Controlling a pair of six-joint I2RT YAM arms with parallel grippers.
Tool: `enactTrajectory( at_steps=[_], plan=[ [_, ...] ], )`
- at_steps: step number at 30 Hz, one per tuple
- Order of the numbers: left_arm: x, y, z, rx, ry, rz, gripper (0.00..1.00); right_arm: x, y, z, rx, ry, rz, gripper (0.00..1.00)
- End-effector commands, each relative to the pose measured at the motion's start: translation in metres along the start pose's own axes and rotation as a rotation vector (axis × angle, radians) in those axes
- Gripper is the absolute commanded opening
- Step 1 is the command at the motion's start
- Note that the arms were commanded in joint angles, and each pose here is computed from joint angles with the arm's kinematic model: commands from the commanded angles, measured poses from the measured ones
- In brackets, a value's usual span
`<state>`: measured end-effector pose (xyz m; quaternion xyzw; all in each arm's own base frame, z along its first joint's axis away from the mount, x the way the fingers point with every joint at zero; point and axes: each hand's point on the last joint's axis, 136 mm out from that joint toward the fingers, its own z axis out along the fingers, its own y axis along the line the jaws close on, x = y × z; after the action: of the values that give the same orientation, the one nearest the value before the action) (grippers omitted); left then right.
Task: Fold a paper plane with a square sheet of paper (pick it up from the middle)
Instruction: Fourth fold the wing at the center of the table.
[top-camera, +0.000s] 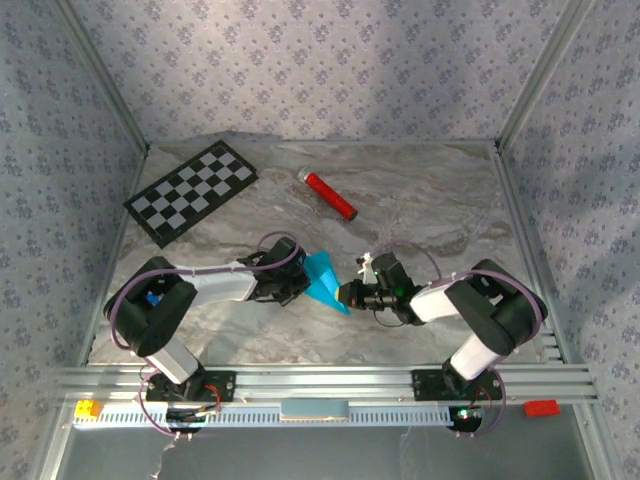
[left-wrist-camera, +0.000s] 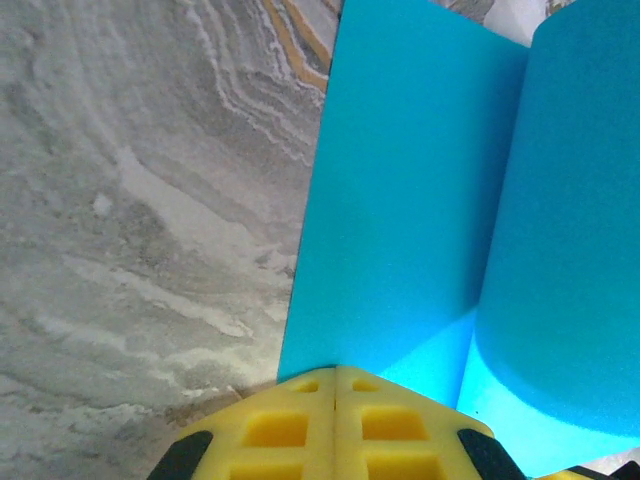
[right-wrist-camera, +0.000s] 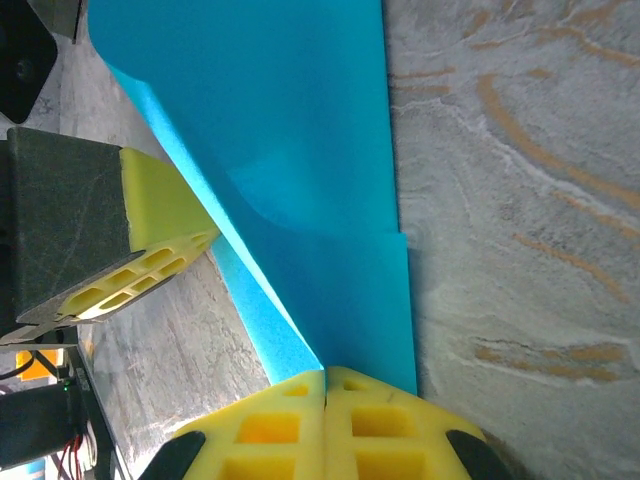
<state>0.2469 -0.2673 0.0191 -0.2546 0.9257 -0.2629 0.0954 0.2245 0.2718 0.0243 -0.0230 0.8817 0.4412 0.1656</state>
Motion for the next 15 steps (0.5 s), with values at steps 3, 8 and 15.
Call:
enactTrajectory(
  at_steps=[3,8,15],
  plan=[
    [-0.003,0.016,-0.006,-0.080,-0.022,0.026,0.09,0.014,-0.018,0.005,0.040,0.063,0.073,0.00],
    [-0.007,-0.020,-0.017,0.025,-0.034,0.113,0.13,0.014,-0.016,0.007,0.016,0.081,0.102,0.00],
    [0.001,-0.062,-0.023,0.211,0.000,0.179,0.08,0.014,-0.019,0.008,0.003,0.099,0.141,0.00]
  ],
)
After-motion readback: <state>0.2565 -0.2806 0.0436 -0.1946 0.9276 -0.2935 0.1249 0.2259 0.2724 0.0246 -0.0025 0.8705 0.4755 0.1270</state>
